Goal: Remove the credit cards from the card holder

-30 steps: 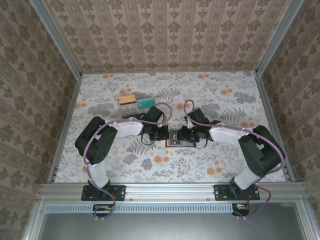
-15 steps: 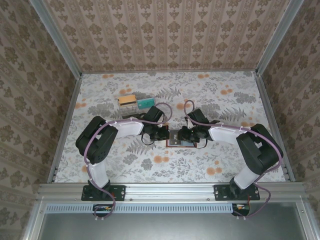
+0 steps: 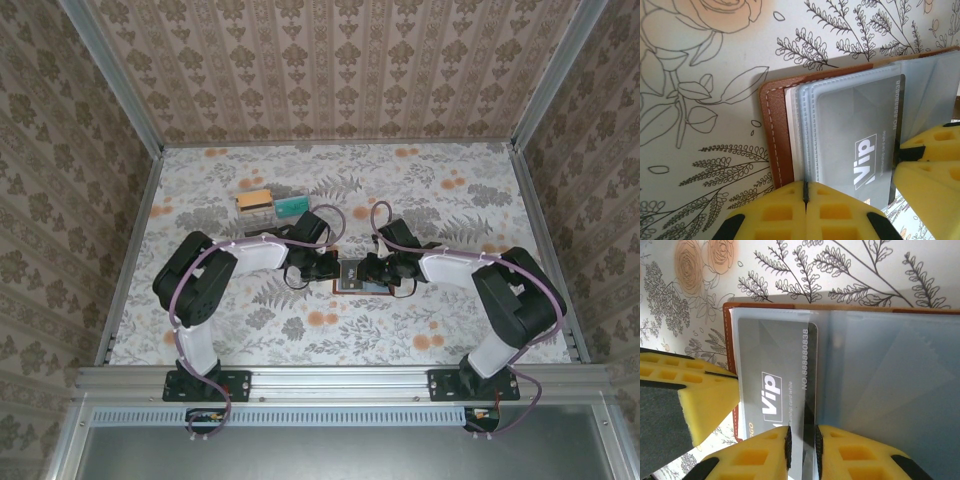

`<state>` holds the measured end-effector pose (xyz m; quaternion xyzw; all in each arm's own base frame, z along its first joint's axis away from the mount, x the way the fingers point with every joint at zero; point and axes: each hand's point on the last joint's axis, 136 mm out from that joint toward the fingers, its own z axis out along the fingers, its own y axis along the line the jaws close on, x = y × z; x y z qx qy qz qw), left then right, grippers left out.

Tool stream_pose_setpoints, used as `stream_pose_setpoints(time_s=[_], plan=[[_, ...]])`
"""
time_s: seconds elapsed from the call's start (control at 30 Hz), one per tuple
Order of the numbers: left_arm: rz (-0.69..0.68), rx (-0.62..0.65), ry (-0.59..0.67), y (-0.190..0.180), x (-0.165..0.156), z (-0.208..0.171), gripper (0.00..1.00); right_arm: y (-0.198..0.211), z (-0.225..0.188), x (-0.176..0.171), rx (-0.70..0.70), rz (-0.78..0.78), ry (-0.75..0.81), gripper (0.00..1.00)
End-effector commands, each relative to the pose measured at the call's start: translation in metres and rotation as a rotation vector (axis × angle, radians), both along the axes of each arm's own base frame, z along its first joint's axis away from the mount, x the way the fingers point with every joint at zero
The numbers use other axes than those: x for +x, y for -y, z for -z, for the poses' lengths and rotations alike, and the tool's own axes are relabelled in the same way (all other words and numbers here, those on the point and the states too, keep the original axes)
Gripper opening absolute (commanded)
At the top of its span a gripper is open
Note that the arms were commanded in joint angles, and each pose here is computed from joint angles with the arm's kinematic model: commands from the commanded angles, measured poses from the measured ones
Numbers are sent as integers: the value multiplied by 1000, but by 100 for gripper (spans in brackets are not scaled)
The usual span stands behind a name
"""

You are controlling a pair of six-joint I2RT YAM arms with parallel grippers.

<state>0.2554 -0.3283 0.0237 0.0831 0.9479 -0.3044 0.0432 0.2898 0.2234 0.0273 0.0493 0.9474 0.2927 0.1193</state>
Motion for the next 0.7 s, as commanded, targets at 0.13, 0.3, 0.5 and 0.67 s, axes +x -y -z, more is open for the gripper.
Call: stream_pose_setpoints(time_s=[0.13,0.3,0.5,0.67], plan=[[18,52,-43,-6,-10,14,0,-1,3,-1,25,8,-21,16],[20,53,-43,-6,-11,14,0,4,3,-4,10,15,-20,5],[11,72,-45,-12,-12,16,0,25,2,-8,-15,48,-16,0],[7,73,-45,-13,-12,16,0,34,3,-12,-15,53,-24,0]])
